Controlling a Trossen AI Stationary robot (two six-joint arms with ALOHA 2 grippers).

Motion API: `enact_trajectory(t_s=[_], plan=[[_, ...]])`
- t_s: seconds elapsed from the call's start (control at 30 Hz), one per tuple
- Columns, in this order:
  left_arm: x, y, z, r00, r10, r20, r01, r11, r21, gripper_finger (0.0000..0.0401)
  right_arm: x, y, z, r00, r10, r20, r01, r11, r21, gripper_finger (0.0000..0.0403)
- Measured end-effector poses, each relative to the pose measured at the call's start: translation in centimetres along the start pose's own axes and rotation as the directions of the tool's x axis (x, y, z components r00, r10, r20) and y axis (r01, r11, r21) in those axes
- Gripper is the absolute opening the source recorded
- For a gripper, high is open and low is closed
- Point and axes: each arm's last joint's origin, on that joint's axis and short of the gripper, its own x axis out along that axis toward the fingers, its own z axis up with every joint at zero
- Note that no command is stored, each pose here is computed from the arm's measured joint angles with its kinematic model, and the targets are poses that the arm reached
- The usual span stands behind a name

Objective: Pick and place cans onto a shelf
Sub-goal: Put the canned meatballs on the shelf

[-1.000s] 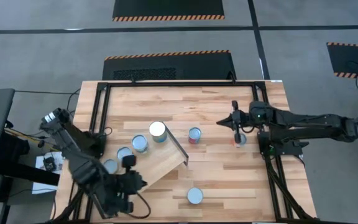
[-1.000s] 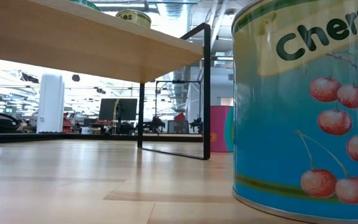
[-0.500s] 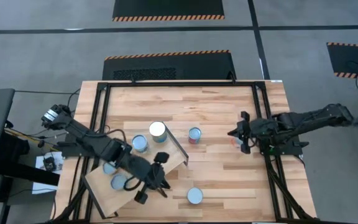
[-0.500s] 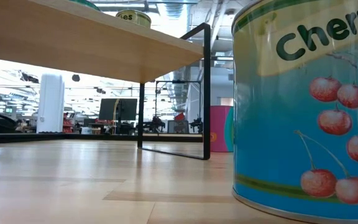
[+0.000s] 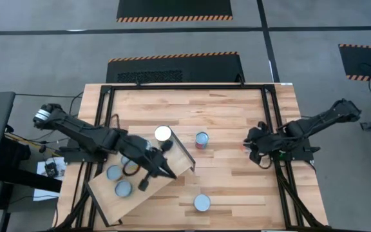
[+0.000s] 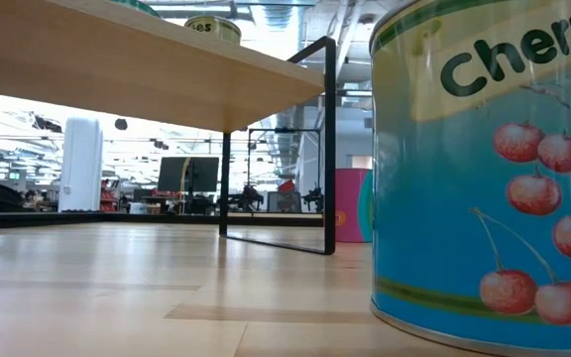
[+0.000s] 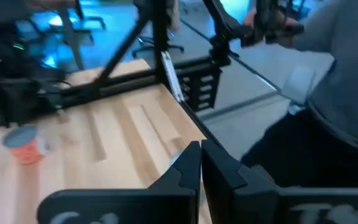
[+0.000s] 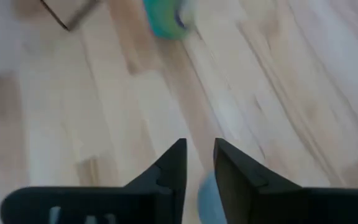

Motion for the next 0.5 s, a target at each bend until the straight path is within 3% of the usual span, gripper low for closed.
enact_trajectory(t_s=[0.17,0.3,0.5], plan=[[-3.6,1.2,-1.3,0.994,0.063,0.085,-0.061,0.998,-0.029,0.0,1.0,0.1,-0.4,0.983,-0.114,-0.143,0.124,0.99,0.062,0.0147],[-6.2,1.7,-2.3,0.985,0.104,0.138,-0.101,0.994,-0.031,0.0,2.2,0.7,-0.6,0.962,-0.149,-0.229,0.176,0.979,0.102,0.0175],[-10.4,1.4,-3.1,0.968,0.182,0.171,-0.182,0.983,-0.017,0.0,4.4,1.1,-0.9,0.912,-0.232,-0.338,0.284,0.952,0.112,0.0191]])
